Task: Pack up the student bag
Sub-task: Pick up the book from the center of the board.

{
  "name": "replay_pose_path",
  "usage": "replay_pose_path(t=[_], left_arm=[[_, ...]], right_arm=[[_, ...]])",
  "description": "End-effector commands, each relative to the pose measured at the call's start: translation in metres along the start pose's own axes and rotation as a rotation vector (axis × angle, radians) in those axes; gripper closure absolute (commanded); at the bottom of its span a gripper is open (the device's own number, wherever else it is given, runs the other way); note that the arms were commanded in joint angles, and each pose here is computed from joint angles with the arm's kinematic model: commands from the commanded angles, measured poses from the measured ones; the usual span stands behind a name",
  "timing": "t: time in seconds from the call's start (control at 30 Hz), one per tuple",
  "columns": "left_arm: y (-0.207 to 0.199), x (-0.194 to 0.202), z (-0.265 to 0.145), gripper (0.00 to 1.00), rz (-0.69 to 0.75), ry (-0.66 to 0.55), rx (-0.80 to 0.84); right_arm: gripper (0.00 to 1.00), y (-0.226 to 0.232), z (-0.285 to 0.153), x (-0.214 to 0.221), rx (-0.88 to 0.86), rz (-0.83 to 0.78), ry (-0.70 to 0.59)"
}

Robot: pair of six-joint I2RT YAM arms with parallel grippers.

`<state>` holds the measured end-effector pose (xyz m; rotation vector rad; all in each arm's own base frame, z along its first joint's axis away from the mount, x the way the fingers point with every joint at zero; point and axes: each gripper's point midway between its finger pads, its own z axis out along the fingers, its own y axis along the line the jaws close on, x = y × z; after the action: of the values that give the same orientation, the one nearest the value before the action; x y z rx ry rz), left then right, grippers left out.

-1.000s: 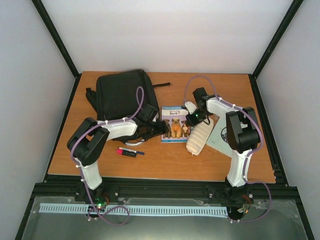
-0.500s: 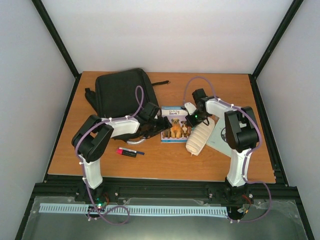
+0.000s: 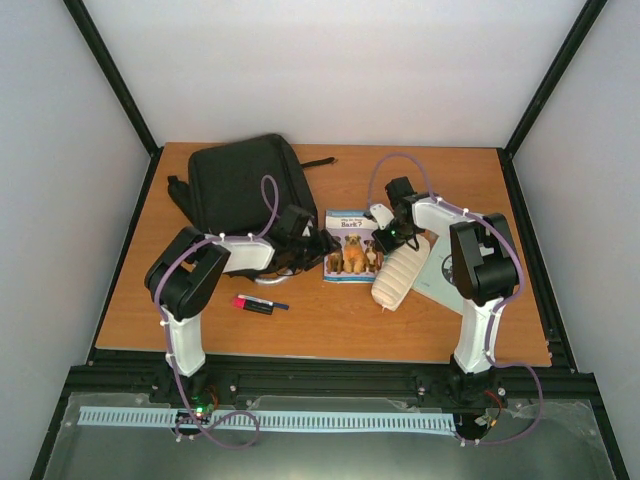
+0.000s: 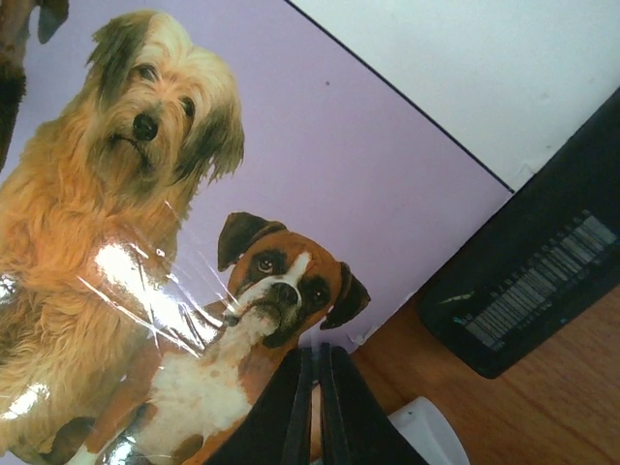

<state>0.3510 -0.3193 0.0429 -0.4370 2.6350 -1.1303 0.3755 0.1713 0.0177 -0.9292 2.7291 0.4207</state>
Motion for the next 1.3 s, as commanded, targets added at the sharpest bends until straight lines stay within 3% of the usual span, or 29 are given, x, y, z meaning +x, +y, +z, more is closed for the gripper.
replay_pose_path(t=[0.0, 0.17, 0.3, 0.63, 0.83, 1.27], left_arm=[[-0.059, 0.006, -0.014, 0.39, 0.077, 0.005, 0.238], [-0.073, 0.006, -0.038, 0.47, 0.097, -0.043, 0.266], [-0.065, 0.005, -0.028, 0.52, 0.072, -0.026, 0.216], [-0.057, -0.014, 0.005, 0.31, 0.03, 0.005, 0.096], [-0.059, -0.018, 0.003, 0.42, 0.033, 0.006, 0.1], [-0.067, -0.009, -0.012, 0.83, 0.054, 0.056, 0.177]], right_arm=[[0.97, 0.019, 0.026, 0.025, -0.063, -0.008, 0.092], [0.97, 0.021, 0.024, 0.027, -0.073, -0.007, 0.097], [0.97, 0.022, 0.024, 0.026, -0.076, -0.012, 0.094], [0.97, 0.027, 0.023, 0.027, -0.086, -0.025, 0.095], [0.97, 0.027, 0.024, 0.028, -0.085, -0.025, 0.099], [0.96, 0.03, 0.022, 0.026, -0.084, -0.037, 0.092]])
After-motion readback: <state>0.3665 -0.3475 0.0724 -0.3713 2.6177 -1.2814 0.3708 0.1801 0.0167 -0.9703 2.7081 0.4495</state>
